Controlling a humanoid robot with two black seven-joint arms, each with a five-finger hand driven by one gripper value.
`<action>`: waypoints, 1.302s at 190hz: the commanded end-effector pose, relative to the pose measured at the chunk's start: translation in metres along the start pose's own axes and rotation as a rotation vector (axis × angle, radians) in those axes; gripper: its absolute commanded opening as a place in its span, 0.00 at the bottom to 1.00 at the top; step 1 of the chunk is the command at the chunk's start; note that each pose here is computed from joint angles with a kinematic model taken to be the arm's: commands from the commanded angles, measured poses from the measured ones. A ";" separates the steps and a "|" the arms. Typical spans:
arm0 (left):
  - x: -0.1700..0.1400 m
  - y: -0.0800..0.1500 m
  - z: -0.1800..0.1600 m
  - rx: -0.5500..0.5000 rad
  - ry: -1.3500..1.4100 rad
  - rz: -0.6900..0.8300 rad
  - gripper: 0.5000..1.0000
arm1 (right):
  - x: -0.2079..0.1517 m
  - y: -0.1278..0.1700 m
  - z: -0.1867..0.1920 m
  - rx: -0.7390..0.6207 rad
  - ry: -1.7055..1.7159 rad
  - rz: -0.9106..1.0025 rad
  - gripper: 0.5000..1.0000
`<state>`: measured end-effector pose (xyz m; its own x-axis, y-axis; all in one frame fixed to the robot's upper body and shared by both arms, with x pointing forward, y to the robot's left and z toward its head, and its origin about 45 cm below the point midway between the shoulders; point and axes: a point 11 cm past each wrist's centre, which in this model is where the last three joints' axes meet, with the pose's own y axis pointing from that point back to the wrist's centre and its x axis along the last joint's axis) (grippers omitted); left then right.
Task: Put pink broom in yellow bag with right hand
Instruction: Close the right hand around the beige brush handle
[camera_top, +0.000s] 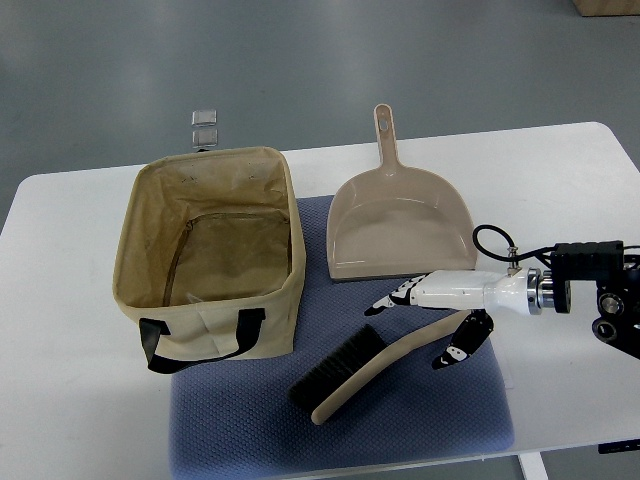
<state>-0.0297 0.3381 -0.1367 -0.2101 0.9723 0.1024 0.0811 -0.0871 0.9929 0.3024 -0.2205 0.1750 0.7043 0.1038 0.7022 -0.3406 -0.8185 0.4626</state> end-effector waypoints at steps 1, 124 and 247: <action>0.000 0.000 0.000 0.000 0.000 0.000 1.00 | -0.004 0.000 0.004 -0.013 0.008 0.015 0.70; 0.000 0.000 0.000 0.000 0.000 0.000 1.00 | -0.019 -0.004 0.013 -0.043 0.045 0.054 0.45; 0.000 0.000 0.000 0.000 0.000 0.000 1.00 | -0.022 0.001 0.020 -0.067 0.055 0.060 0.01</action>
<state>-0.0297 0.3381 -0.1367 -0.2101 0.9723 0.1024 0.0808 -0.0871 0.9929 0.2990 -0.2329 0.1482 0.6481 0.0892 0.7563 -0.4203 -0.7863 0.4529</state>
